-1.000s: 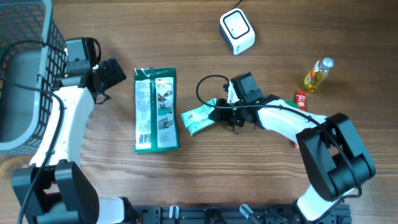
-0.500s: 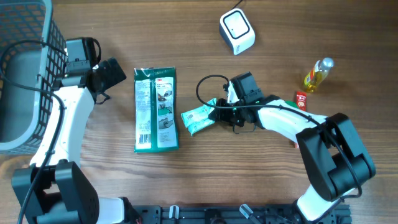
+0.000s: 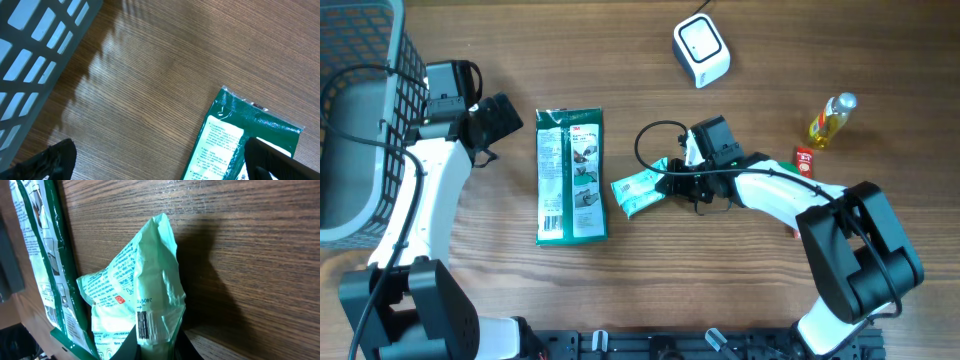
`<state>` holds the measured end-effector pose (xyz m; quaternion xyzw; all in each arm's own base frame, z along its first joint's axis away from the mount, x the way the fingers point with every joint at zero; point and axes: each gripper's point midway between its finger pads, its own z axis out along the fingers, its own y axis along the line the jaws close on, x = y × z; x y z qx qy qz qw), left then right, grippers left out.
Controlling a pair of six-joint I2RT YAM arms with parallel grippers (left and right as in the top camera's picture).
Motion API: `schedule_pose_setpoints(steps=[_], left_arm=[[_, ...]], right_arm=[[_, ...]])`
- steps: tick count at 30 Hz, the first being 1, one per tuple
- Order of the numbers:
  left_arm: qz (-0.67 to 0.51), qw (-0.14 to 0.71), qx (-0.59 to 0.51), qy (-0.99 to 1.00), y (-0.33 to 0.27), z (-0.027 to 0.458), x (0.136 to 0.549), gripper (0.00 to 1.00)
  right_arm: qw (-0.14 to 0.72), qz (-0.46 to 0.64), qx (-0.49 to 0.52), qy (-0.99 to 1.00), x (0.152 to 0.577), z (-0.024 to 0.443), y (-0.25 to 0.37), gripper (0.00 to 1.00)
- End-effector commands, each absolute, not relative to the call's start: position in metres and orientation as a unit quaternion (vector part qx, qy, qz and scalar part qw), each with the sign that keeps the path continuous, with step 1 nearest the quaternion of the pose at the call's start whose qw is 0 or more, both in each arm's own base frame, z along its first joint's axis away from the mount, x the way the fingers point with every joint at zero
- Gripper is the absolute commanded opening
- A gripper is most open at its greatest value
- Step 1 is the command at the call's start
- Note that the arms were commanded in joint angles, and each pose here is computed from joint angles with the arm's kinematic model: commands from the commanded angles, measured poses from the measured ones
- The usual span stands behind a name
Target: Scan the item barcode
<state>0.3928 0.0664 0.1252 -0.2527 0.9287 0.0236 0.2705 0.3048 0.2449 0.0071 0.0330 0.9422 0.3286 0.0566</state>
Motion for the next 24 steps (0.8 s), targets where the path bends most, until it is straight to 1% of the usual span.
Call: schedule_pose_setpoints(steps=[1,5,6,8,11,13,14,17,18,20,23,24], left_arm=[[0.034,0.274,-0.249,0.928,0.071,0.127,0.394,1.00],[0.034,0.274,-0.249,0.928,0.071,0.127,0.394,1.00],[0.034,0.274,-0.249,0.928,0.071,0.127,0.394,1.00],[0.034,0.274,-0.249,0.928,0.071,0.127,0.394,1.00],[0.034,0.274,-0.249,0.928,0.071,0.127,0.394,1.00],[0.034,0.274,-0.249,0.928,0.071,0.127,0.394,1.00],[0.034,0.274,-0.249,0.928,0.071,0.127,0.394,1.00],[0.034,0.274,-0.249,0.928,0.071,0.127,0.394,1.00],[0.034,0.274,-0.249,0.928,0.071,0.127,0.394,1.00],[0.034,0.274,-0.249,0.928,0.071,0.127,0.394,1.00],[0.034,0.274,-0.249,0.928,0.071,0.127,0.394,1.00],[0.034,0.274,-0.249,0.928,0.071,0.127,0.394,1.00]], right_arm=[[0.042,0.370,0.013,0.928,0.304,0.016,0.253,0.04],[0.109,0.403,-0.045,0.908,0.325,0.079,0.256,0.04],[0.135,0.405,-0.068,0.901,0.330,0.107,0.256,0.04],[0.166,0.393,-0.087,0.900,0.335,0.145,0.250,0.04],[0.201,0.332,-0.114,0.915,0.346,0.202,0.228,0.04],[0.230,0.267,-0.124,0.928,0.356,0.242,0.206,0.04],[0.259,0.219,-0.128,0.932,0.363,0.272,0.190,0.04],[0.336,0.119,-0.122,0.926,0.387,0.329,0.158,0.04],[0.365,0.089,-0.120,0.919,0.398,0.342,0.149,0.04],[0.400,0.042,-0.134,0.906,0.417,0.348,0.141,0.04],[0.417,-0.022,-0.195,0.887,0.447,0.337,0.140,0.04],[0.414,-0.043,-0.225,0.881,0.461,0.326,0.142,0.04]])
